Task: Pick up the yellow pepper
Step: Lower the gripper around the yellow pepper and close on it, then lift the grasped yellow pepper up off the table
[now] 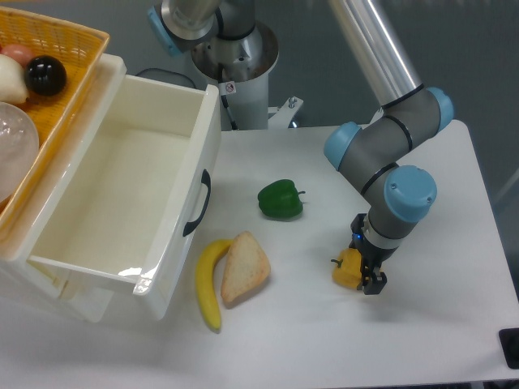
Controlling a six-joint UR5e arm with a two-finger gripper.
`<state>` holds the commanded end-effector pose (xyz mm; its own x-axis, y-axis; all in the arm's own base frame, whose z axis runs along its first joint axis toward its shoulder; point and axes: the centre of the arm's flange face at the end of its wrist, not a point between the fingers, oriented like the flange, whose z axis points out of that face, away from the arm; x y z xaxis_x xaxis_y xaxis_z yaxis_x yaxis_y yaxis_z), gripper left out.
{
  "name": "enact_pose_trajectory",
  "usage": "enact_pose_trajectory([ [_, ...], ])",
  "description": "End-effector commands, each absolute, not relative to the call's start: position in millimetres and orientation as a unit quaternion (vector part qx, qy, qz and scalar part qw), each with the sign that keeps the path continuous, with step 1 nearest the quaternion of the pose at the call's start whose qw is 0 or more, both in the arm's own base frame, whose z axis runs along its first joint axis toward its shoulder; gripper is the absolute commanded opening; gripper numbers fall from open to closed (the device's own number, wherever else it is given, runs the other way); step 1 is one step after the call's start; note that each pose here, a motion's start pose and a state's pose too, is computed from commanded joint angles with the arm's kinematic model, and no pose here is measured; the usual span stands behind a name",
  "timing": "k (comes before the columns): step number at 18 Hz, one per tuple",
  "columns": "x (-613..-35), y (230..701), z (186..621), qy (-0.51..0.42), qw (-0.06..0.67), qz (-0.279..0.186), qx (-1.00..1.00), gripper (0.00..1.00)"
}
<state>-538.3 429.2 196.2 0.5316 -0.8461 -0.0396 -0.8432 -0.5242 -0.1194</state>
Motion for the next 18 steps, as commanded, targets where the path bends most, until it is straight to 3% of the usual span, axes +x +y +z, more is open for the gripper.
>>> enact_pose_trajectory([
  [3, -538.6, 429.4, 199.9, 0.476, 0.062, -0.009, -0.877, 0.58],
  [7, -540.8, 430.6, 209.0, 0.429, 0.062, -0.004, -0.901, 0.50],
  [12, -539.8, 429.1, 228.6, 0.354, 0.064, 0.005, -0.933, 0.45],
  [18, -542.6, 418.4, 283.8, 0.269, 0.048, 0.043, -0.961, 0.45],
])
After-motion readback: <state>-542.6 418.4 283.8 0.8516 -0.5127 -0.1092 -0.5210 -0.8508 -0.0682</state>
